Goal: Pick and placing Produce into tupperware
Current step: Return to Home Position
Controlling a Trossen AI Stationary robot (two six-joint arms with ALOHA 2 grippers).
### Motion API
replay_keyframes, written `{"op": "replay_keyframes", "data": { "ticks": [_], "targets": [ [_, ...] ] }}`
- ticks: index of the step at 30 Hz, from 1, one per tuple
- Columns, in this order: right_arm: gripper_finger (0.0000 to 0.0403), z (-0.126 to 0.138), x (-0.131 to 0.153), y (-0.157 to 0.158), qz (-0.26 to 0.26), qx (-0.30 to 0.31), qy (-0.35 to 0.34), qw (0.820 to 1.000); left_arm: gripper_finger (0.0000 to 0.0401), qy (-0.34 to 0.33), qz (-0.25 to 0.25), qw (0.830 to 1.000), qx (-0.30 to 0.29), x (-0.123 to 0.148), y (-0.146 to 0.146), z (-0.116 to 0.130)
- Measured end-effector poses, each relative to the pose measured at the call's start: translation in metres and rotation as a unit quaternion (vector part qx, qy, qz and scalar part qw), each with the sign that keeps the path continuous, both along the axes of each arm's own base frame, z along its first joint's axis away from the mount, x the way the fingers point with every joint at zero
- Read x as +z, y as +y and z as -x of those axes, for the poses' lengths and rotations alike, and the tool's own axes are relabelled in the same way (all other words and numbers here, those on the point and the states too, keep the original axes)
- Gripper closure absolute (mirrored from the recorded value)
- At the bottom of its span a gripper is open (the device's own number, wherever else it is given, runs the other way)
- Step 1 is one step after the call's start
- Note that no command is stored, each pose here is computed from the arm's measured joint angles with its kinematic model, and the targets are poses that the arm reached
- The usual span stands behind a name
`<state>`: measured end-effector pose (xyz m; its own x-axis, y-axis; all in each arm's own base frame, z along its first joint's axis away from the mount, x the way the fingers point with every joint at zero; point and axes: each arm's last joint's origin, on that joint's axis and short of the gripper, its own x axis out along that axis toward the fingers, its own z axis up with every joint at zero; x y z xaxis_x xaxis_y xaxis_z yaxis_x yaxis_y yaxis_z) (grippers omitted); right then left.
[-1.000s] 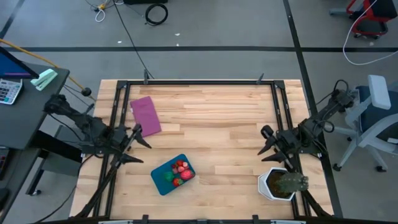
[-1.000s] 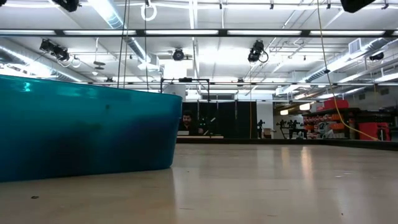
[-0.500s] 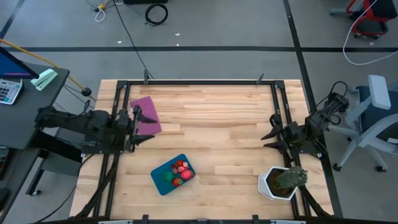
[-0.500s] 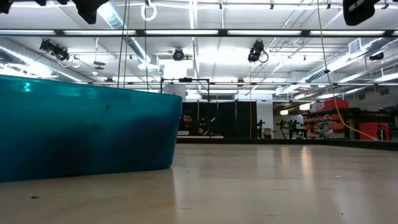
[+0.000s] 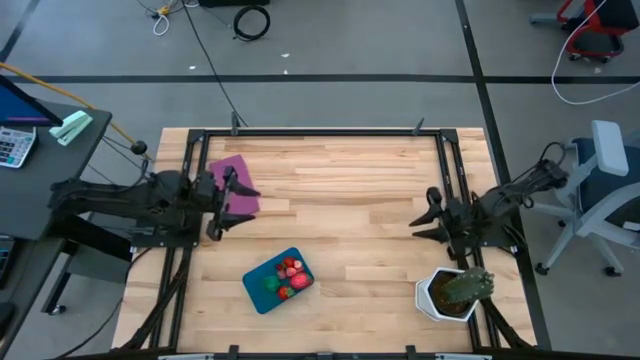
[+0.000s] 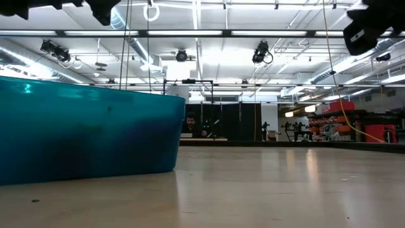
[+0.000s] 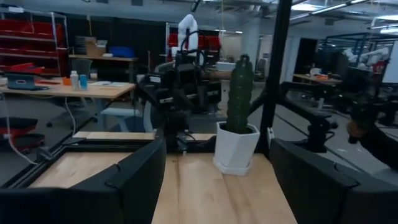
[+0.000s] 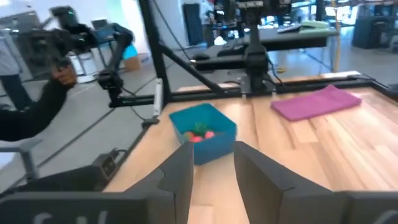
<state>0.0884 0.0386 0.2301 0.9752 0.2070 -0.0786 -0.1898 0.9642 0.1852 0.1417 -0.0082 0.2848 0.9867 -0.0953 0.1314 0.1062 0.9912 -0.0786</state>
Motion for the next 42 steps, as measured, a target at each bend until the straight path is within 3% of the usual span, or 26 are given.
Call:
{"op": "replay_keyframes", "data": {
  "ticks": [4, 18, 34, 37, 42],
  "targets": [
    [0.0279, -0.003, -0.010, -0.004, -0.004, 0.001, -0.012, 1.000, 0.0110, -0.001, -0.001, 1.000, 0.009, -0.001, 0.004, -0.008],
    [0.0279, 0.000, -0.007, -0.019, 0.011, 0.024, -0.065, 0.998, 0.0110, -0.005, 0.001, 1.000, 0.009, -0.001, 0.027, -0.011],
    [0.0279, -0.013, -0.050, -0.025, -0.033, 0.014, -0.056, 0.998, 0.0110, 0.054, 0.001, 0.998, 0.012, -0.020, 0.038, -0.035],
    [0.0279, -0.013, -0.050, -0.025, -0.039, 0.025, -0.053, 0.998, 0.0110, 0.082, 0.020, 0.996, 0.006, -0.025, 0.040, -0.032],
    [0.0279, -0.012, -0.051, -0.024, -0.050, 0.039, -0.048, 0.997, 0.0110, 0.037, 0.008, 0.999, 0.014, -0.011, 0.039, -0.015]
  ]
}}
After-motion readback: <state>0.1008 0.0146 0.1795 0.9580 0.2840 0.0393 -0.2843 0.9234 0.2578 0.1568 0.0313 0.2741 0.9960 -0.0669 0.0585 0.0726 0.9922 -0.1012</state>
